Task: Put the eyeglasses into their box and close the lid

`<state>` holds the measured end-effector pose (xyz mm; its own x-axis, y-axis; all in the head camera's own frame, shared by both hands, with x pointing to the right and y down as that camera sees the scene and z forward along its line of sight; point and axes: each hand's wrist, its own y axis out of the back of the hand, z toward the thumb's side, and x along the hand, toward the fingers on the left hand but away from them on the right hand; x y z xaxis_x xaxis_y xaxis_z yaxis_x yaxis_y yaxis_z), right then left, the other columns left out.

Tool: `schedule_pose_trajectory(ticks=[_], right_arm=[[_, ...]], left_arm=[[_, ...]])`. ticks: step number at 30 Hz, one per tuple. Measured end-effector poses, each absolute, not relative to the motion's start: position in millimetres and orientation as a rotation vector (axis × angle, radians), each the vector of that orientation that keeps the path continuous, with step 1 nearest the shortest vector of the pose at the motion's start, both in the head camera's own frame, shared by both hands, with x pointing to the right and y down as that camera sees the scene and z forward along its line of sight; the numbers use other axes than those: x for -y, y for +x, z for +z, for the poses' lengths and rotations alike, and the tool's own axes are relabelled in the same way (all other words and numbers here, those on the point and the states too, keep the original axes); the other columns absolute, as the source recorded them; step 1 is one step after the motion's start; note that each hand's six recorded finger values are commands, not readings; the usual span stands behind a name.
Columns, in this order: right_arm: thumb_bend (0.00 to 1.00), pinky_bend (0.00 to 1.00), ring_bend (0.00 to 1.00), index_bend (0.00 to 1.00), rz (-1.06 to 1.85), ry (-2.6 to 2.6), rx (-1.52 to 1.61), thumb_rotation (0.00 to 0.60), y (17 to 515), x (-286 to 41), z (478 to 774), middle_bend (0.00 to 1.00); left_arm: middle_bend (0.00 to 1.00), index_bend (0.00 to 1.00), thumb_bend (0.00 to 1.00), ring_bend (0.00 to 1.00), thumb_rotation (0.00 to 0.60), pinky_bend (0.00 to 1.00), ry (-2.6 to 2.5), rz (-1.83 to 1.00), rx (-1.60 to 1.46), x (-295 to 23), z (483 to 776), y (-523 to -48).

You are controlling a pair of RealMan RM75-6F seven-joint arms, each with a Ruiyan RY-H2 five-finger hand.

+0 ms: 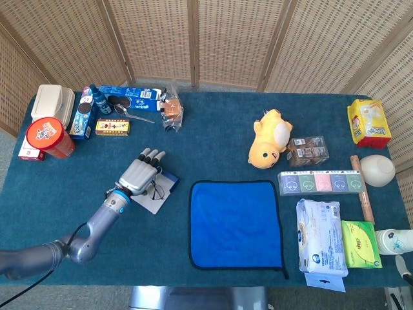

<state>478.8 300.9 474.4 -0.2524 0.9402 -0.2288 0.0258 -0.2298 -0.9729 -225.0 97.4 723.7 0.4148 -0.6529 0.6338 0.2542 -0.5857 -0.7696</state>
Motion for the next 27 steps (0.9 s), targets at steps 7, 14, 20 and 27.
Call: schedule_pose_trajectory(ticks=[7, 14, 20, 27], right_arm=[[0.28, 0.11, 0.05, 0.15, 1.575, -1.245, 1.279, 0.599, 479, -301, 474, 0.16], [0.28, 0.11, 0.05, 0.15, 1.572, -1.252, 1.277, 0.600, 478, -301, 475, 0.16], [0.28, 0.11, 0.05, 0.15, 1.571, -1.259, 1.273, 0.600, 477, -300, 477, 0.16], [0.28, 0.11, 0.05, 0.15, 1.575, -1.262, 1.269, 0.600, 476, -300, 479, 0.16]], left_arm=[[0.00, 0.12, 0.30, 0.00, 0.600, 0.00, -1.803, -1.286, -0.371, -99, 716, -228], [0.00, 0.10, 0.30, 0.00, 0.600, 0.00, -1.814, -1.240, -0.421, -107, 698, -233], [0.00, 0.10, 0.30, 0.00, 0.600, 0.00, -1.823, -1.197, -0.503, -113, 682, -241], [0.00, 0.09, 0.30, 0.00, 0.600, 0.00, -1.849, -1.195, -0.549, -124, 682, -250]])
